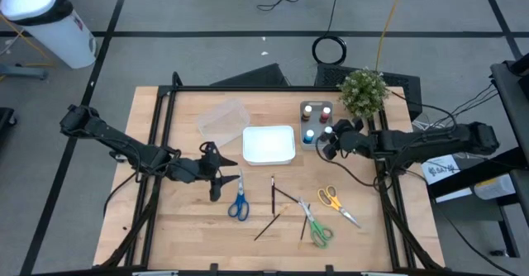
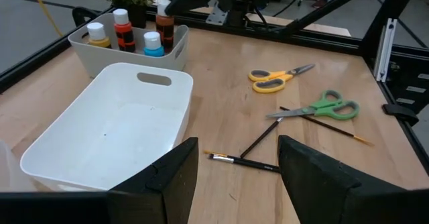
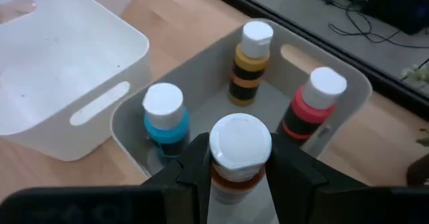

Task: Pick & Place Paint Supplies
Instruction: Put the orange paint bottle in the gray bin

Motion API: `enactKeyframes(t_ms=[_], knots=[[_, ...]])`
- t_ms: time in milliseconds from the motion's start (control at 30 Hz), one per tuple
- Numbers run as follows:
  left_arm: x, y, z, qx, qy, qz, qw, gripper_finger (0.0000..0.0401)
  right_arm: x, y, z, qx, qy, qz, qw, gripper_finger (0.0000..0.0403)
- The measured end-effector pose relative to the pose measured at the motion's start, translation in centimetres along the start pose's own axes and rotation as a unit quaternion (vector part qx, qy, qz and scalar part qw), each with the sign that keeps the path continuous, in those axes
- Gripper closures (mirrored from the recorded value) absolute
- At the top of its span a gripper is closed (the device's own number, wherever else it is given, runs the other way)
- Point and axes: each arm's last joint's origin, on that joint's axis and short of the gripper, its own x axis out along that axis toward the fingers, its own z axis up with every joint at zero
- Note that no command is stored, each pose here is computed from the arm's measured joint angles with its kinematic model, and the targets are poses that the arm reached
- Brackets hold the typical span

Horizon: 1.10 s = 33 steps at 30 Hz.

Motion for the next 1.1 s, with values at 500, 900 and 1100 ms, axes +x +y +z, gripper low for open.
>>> enactKeyframes(t_ms=[500, 900, 1100], knots=[[0.0, 0.0, 0.0, -0.003, 0.0, 0.0, 1.0, 0.0187, 1.6, -0.4, -1.8, -0.006, 0.044, -0.014, 0.999, 0.0284], [0.0, 0.0, 0.0, -0.002, 0.0, -0.001, 1.0, 0.0187, 1.1, -0.6, -1.4, 0.002, 0.028, -0.005, 1.0, 0.026], [0.0, 0.0, 0.0, -0.002, 0.001, -0.001, 1.0, 0.0187, 1.1, -0.6, -1.4, -0.008, 0.027, -0.004, 1.0, 0.0249]])
